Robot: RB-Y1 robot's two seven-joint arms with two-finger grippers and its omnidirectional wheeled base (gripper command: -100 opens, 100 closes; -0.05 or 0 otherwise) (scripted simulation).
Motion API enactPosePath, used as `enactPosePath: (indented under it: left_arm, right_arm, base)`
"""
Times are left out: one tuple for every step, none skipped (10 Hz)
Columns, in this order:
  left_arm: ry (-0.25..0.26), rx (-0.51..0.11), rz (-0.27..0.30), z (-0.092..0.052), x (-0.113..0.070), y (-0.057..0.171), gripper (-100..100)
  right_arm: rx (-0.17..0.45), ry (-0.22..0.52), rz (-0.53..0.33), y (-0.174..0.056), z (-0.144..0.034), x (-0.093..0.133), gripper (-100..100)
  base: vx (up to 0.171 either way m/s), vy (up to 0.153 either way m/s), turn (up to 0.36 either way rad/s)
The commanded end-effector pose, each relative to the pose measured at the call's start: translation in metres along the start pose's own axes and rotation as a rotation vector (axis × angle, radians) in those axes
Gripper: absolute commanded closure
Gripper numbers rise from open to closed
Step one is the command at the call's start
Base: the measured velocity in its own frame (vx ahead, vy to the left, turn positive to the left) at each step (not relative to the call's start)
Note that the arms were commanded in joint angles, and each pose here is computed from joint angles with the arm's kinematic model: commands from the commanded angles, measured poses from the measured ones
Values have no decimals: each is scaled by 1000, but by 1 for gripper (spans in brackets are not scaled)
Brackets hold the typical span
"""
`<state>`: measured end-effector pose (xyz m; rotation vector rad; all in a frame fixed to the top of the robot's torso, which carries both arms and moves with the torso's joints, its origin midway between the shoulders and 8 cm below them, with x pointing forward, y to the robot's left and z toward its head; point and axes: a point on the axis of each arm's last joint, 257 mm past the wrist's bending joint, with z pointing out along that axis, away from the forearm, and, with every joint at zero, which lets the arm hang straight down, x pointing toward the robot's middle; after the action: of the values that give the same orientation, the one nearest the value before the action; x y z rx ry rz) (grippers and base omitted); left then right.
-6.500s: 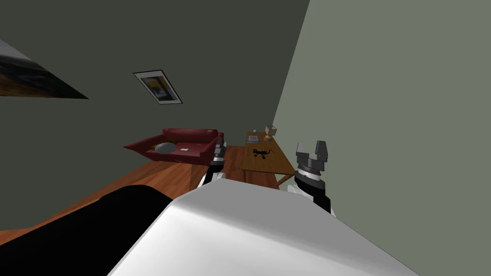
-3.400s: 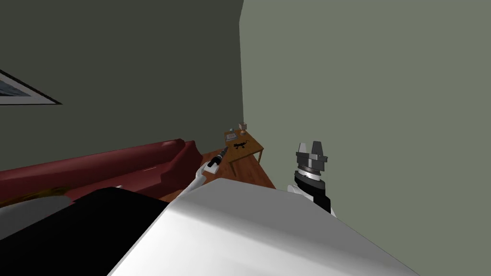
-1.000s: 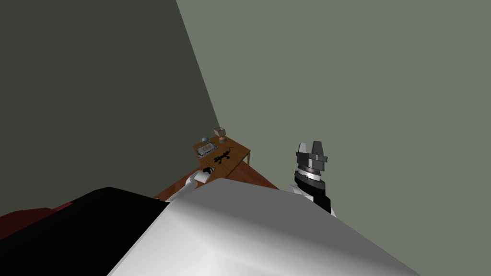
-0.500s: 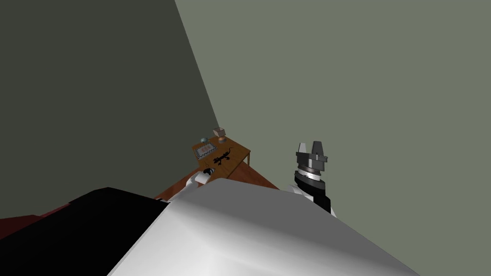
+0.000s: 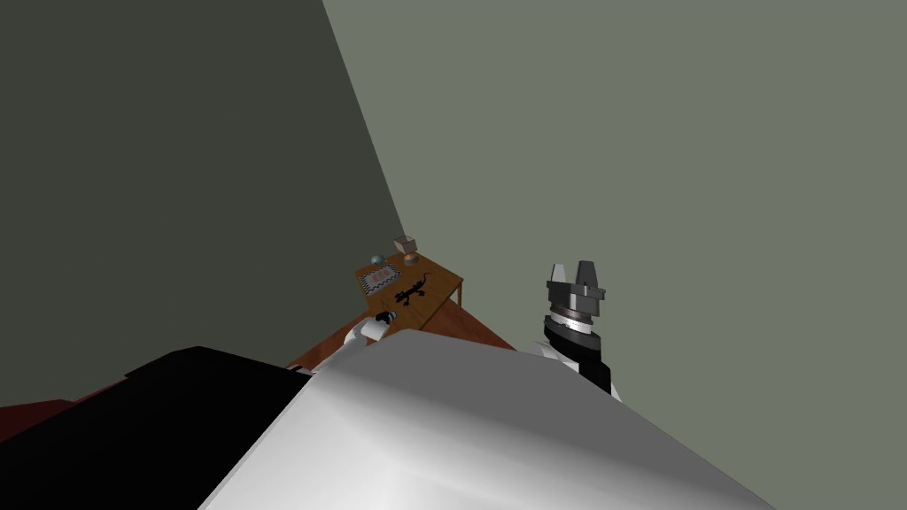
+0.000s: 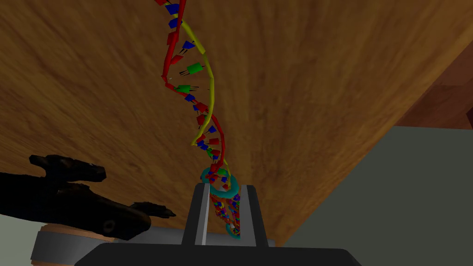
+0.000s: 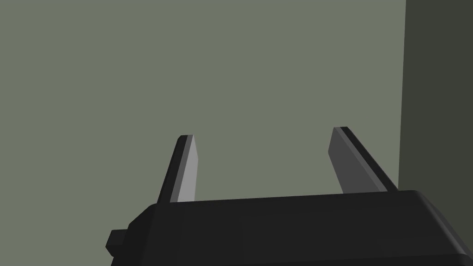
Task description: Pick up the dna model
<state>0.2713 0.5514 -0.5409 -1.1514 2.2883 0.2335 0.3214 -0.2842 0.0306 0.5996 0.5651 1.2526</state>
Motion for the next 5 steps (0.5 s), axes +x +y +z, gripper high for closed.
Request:
enactPosePath:
  left_arm:
    - [0,0,0,0,0,0,100]
    - [0,0,0,0,0,0,100]
    - [0,0,0,0,0,0,0]
    - [4,0,6,-3,-3,-1,100]
    - [5,1,9,-5,-6,-3,100]
  right_arm:
    - [0,0,0,0,0,0,0]
    - [0,0,0,0,0,0,0]
    - [0,0,0,0,0,0,0]
    - [0,0,0,0,0,0,0]
    - [0,0,0,0,0,0,0]
  base:
    - [0,0,0]
    - [0,0,0]
    - [0,0,0]
    - [-17,-18,29]
    - [-35,-38,49]
